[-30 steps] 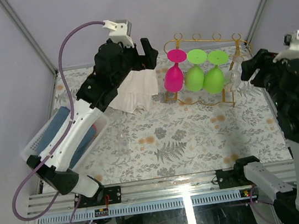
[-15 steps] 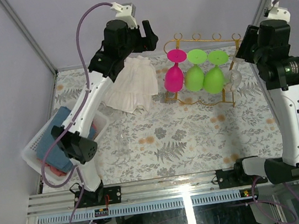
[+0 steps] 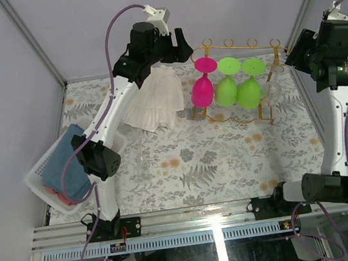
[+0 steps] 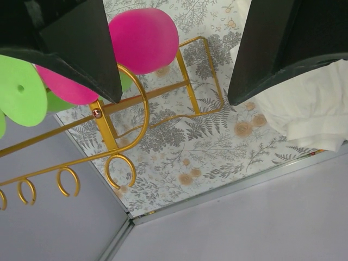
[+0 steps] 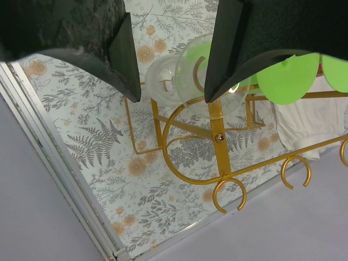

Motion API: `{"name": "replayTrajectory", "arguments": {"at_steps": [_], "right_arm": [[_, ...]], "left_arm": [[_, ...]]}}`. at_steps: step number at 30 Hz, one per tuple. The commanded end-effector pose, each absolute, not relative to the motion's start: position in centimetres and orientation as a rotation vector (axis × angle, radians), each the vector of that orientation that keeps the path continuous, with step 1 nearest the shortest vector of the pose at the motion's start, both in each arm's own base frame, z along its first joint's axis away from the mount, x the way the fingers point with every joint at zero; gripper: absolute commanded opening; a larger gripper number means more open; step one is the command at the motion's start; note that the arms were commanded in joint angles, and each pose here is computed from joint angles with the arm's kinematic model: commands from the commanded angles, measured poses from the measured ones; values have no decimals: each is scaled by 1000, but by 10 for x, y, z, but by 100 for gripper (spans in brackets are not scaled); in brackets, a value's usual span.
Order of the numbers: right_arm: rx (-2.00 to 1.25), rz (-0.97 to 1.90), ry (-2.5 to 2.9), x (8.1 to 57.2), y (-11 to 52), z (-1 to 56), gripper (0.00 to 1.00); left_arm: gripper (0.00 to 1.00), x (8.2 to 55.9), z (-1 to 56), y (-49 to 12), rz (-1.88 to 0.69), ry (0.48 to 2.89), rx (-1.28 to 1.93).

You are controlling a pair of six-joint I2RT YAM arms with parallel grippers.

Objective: Place the wine glass upside down on the wine glass rack
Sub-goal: Adjust the wine rack at the center of the board.

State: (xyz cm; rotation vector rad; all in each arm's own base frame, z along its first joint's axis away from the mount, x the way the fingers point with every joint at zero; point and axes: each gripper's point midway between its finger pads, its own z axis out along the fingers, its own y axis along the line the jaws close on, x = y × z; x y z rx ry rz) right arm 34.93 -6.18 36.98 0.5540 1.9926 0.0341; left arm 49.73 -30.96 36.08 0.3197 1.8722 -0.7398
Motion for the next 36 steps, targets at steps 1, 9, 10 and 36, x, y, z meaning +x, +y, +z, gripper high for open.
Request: {"name": "replayTrajectory", "arguments": {"at_steps": [1,9,10,36], "right_arm": [[502,120,1980,362,-54,374,56],[526,109,2031,375,-61,353,54],[530,105,2031,376,-62,352,54],[593,77,2068,404,-79,332,47]], "left_arm": [[79,495,383,-316,-803,1806,351],[76,494,377,-322,-835,1821,358],[76,494,375,-323,-838,1825,358],[75,493,373,-324,-830,1822,360]]}}
